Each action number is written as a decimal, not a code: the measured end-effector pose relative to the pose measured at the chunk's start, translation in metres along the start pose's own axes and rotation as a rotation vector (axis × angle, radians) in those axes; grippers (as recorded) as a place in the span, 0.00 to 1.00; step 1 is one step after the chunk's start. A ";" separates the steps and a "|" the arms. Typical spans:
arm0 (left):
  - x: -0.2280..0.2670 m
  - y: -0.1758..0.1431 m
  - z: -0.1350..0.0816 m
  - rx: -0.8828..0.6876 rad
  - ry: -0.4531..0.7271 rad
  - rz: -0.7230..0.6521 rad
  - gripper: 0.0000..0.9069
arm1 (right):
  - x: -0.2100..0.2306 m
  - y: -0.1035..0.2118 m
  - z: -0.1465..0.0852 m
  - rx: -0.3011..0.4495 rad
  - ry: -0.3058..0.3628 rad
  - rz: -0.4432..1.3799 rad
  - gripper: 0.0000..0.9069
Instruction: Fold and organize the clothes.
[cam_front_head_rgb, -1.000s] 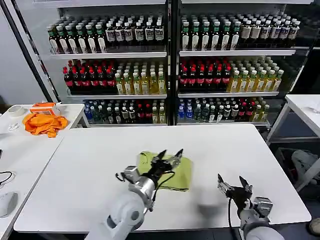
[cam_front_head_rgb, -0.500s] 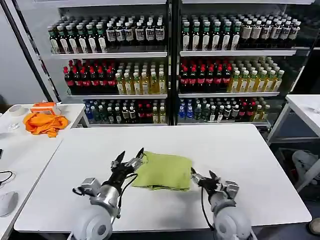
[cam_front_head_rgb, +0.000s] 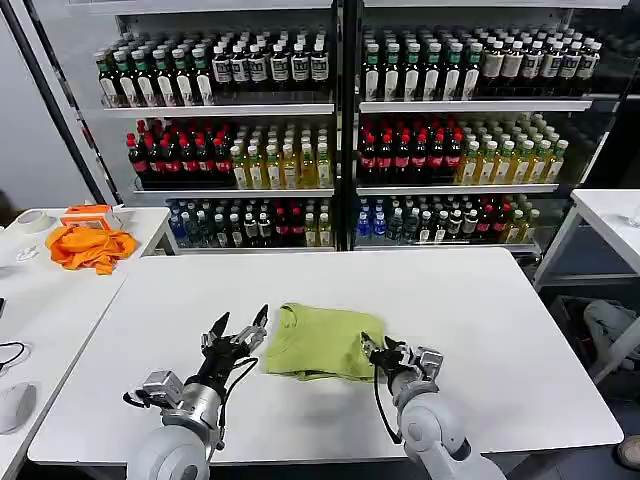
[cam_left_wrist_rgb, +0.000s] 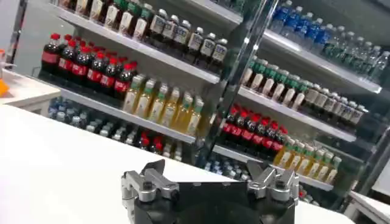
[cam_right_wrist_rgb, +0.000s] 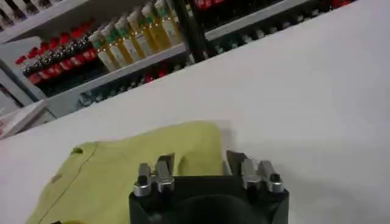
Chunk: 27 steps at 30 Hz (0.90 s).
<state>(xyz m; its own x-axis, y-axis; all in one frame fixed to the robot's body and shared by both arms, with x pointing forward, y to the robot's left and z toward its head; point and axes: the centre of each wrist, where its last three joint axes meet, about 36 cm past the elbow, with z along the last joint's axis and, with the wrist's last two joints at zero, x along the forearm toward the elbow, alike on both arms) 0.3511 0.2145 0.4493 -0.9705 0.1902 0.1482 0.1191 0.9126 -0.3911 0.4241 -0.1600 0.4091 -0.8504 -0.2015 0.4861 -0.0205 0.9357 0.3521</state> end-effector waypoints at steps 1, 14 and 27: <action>0.000 0.000 0.000 0.000 0.001 -0.002 1.00 | -0.002 0.001 0.000 -0.002 0.003 -0.001 0.00; 0.007 0.003 0.002 0.001 0.001 -0.018 1.00 | -0.012 -0.005 -0.010 0.020 -0.004 0.016 0.00; 0.007 0.001 0.002 -0.004 -0.003 -0.014 1.00 | -0.009 -0.053 -0.035 0.126 -0.042 0.094 0.00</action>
<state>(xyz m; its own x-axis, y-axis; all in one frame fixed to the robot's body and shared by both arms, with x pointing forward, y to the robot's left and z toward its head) 0.3443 0.2162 0.4477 -0.9727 0.1767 0.1507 0.1068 0.9166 -0.3853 0.4515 -0.2178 0.4140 -0.8730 -0.1017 0.4770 -0.0035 0.9793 0.2024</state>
